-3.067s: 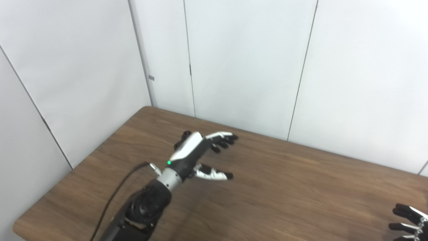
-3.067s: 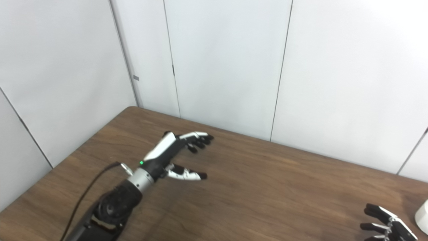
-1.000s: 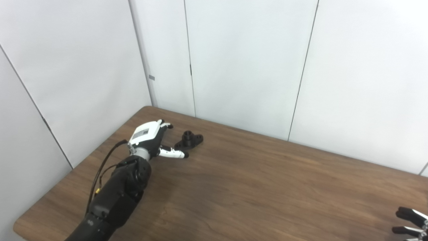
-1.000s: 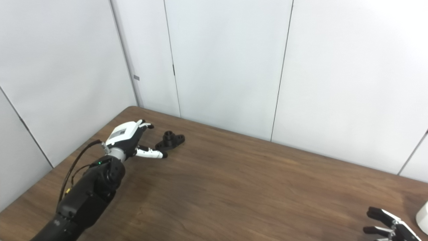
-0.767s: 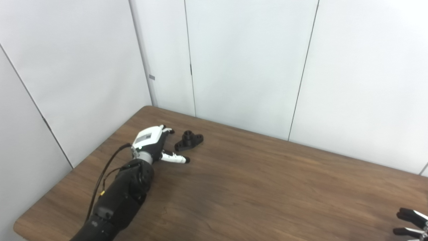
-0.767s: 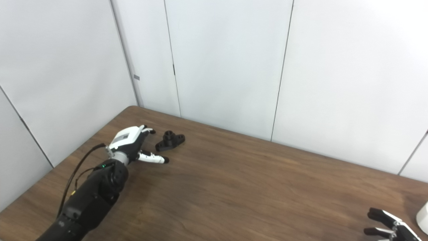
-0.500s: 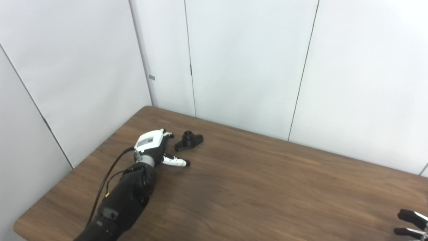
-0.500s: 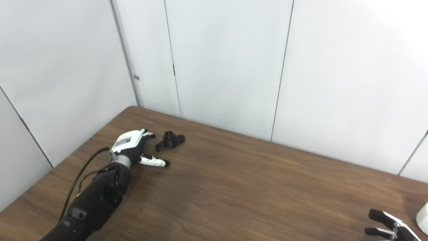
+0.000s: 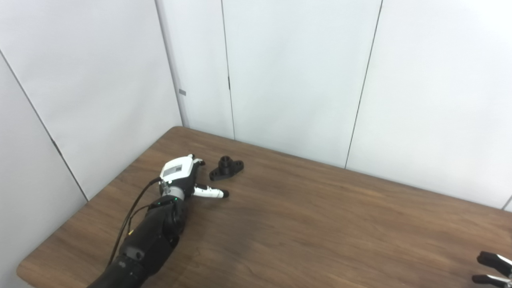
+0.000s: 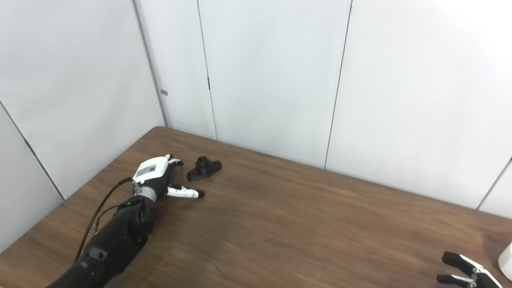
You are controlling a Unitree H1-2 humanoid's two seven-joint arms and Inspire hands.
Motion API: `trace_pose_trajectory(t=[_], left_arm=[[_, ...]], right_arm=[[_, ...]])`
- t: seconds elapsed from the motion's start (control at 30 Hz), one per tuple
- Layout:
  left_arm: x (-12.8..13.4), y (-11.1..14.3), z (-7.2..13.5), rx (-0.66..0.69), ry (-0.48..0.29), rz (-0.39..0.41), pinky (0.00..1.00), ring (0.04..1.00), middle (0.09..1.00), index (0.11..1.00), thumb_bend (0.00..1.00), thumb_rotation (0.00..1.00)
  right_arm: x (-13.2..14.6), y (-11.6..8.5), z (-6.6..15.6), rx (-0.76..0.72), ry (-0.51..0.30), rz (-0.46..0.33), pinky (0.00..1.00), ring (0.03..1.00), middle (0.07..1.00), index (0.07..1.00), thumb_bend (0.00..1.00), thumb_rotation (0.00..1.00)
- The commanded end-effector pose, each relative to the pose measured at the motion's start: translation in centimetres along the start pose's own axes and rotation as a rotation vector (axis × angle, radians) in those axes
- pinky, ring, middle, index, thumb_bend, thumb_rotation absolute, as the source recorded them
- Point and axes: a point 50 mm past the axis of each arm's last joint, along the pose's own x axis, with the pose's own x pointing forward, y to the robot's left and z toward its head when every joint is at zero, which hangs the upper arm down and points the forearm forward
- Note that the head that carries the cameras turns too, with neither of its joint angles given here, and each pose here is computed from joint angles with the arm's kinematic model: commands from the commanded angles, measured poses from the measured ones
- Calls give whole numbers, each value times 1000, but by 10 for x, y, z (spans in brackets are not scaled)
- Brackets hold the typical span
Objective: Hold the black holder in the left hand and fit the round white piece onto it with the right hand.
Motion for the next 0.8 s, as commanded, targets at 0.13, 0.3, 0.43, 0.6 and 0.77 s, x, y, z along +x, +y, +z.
trace_pose_trajectory(t=[0.13, 0.3, 0.43, 0.6, 0.77], left_arm=[[10, 15, 15, -48, -30, 53, 984, 1000, 1000, 842, 964, 428], [13, 13, 19, -69, -38, 52, 946, 1000, 1000, 813, 928, 426], [15, 10, 22, -65, -47, 58, 939, 1000, 1000, 795, 891, 417], [17, 8, 25, -66, -52, 68, 942, 1000, 999, 784, 869, 420], [19, 6, 28, -82, -44, 67, 957, 1000, 998, 787, 874, 419]], right_arm=[[4, -7, 14, -7, -56, -12, 451, 622, 762, 737, 665, 78], [2, -7, 14, -6, -45, -12, 457, 626, 761, 740, 670, 104], [-1, -7, 15, -11, -41, -14, 456, 623, 766, 738, 658, 97], [-2, -7, 15, -9, -48, -12, 453, 619, 753, 736, 657, 109], [-4, -7, 16, -14, -44, -14, 459, 619, 748, 735, 648, 82]])
